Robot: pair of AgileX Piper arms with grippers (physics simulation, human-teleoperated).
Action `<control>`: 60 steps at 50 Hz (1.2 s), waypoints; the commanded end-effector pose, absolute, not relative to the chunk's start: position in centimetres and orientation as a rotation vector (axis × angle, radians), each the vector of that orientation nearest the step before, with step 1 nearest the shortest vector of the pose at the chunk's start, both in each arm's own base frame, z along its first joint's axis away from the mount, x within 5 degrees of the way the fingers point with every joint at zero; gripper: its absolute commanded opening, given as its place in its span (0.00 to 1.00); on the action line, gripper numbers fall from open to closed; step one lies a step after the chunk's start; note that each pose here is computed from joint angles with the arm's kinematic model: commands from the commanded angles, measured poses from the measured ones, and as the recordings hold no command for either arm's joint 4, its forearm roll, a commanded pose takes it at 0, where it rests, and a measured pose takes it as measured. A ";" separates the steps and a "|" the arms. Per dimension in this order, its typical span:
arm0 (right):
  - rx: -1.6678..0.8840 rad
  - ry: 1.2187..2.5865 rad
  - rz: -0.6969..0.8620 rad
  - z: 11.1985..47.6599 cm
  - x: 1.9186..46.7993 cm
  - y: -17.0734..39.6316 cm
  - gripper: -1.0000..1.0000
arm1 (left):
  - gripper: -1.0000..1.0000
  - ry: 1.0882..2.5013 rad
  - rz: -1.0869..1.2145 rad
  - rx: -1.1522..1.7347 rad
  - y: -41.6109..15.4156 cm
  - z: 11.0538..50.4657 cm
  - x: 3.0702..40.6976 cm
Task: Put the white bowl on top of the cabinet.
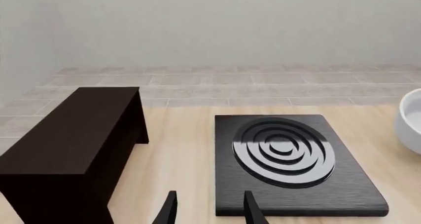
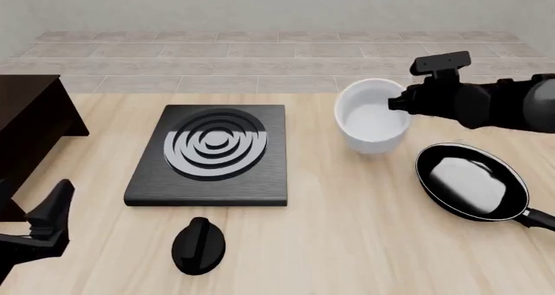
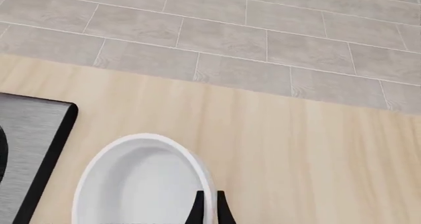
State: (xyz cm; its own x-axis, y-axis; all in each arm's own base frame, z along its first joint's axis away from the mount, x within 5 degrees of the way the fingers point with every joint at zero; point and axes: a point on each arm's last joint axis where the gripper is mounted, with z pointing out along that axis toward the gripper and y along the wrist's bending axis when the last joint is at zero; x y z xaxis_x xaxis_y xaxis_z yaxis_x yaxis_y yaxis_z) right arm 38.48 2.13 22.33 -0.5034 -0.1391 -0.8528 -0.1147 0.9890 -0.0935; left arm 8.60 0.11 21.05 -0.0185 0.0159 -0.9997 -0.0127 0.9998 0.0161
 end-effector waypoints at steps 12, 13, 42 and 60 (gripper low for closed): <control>-0.137 2.021 0.046 27.8 36.6 3.8 0.00 | 1.00 1.559 0.014 -0.007 0.1 21.2 7.5; -0.140 2.019 0.048 28.0 36.5 3.9 0.00 | 1.00 1.557 0.014 -0.008 0.1 21.2 7.5; -0.186 1.970 0.095 32.8 33.1 5.6 0.00 | 1.00 1.496 0.004 -0.033 0.1 21.4 5.6; -0.235 1.944 0.137 35.2 29.9 6.8 0.00 | 1.00 1.543 0.049 0.019 0.1 21.9 6.2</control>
